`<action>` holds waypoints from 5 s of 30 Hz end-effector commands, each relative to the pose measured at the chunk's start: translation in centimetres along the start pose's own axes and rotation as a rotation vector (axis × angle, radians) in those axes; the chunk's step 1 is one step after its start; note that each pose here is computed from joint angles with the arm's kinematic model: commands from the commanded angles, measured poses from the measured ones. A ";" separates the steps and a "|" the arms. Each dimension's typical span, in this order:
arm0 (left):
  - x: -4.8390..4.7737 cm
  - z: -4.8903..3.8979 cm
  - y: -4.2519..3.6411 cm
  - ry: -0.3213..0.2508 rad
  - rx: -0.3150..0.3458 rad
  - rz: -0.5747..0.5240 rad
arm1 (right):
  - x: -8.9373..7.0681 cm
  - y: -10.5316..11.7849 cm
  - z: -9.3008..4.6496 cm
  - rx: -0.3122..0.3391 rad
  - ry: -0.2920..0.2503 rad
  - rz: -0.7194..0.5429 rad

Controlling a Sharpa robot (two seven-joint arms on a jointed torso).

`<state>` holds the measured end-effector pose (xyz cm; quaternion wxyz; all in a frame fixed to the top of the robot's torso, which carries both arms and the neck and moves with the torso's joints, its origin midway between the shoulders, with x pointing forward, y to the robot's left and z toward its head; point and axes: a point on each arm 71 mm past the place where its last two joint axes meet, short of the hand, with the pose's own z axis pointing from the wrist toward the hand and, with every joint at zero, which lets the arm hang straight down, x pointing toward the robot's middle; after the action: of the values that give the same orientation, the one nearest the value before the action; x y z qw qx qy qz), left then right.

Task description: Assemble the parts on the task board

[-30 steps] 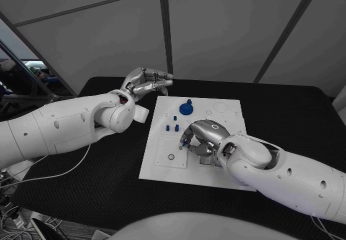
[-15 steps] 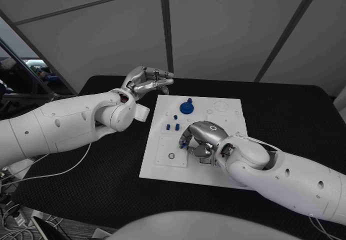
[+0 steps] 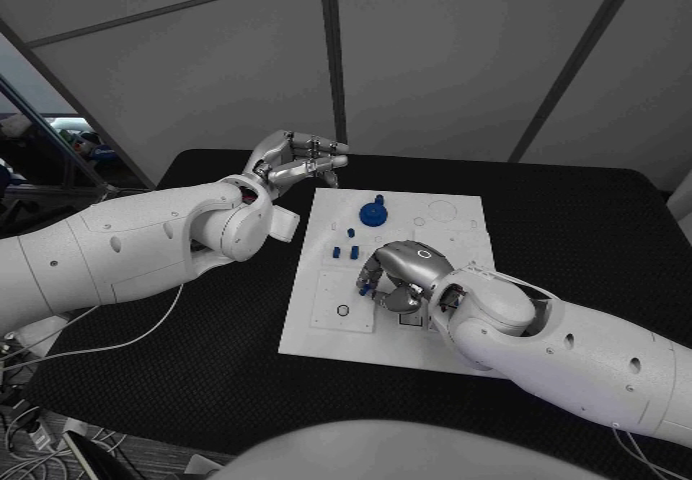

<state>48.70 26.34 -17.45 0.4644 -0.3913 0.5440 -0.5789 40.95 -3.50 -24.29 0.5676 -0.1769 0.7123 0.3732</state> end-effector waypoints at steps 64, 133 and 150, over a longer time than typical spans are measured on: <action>-0.29 0.02 -0.06 0.008 -0.005 -0.004 | -6.6 -4.8 -4.5 0.112 -0.120 0.005; -0.30 0.14 0.06 0.010 -0.008 -0.005 | -6.8 -8.7 -3.2 0.232 -0.035 -0.098; -0.25 0.23 0.14 0.009 -0.010 -0.006 | -7.5 -7.4 -4.7 0.218 -0.054 0.060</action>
<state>48.96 26.66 -17.68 0.4615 -0.3946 0.5483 -0.5750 45.09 -13.19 -19.76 0.5953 -0.1128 0.7390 0.2947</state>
